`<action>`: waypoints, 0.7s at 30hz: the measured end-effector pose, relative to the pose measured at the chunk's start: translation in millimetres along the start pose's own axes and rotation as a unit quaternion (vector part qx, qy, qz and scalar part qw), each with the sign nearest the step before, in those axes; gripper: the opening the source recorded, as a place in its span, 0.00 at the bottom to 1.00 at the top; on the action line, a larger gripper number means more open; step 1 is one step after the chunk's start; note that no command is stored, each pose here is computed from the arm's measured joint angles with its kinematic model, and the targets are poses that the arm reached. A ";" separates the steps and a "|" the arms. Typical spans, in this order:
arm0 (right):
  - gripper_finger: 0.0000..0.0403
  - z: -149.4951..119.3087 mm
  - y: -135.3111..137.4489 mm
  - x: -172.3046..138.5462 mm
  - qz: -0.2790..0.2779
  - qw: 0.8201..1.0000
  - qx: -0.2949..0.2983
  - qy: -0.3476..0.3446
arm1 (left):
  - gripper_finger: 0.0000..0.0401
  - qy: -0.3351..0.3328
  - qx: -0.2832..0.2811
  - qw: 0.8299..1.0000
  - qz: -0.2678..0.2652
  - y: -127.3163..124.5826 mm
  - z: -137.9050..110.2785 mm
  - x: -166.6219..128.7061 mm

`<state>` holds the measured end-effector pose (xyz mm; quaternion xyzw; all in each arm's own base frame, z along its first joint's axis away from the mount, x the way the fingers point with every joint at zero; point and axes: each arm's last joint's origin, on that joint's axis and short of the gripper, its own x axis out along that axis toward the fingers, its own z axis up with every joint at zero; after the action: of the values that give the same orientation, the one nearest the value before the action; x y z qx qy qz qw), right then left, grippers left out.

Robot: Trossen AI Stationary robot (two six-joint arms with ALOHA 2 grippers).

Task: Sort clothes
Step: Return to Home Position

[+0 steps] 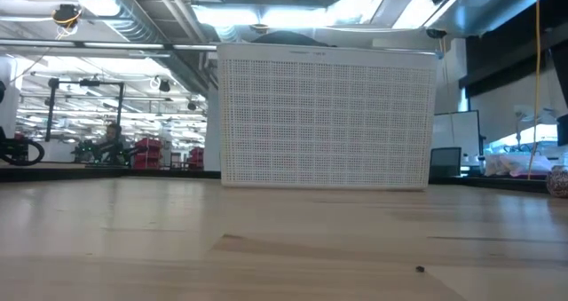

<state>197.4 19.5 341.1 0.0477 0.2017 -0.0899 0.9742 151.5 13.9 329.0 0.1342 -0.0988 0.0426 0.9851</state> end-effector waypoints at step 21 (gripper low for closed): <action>0.01 -172.4 -24.8 -6.1 0.186 0.969 0.006 -0.163 | 0.01 0.063 -0.074 0.994 -0.049 -5.5 -12.3 -1.8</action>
<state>120.8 18.4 184.6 0.0751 0.0277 0.0848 0.9932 152.6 11.9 315.6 0.0626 -0.0327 -0.0046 0.9975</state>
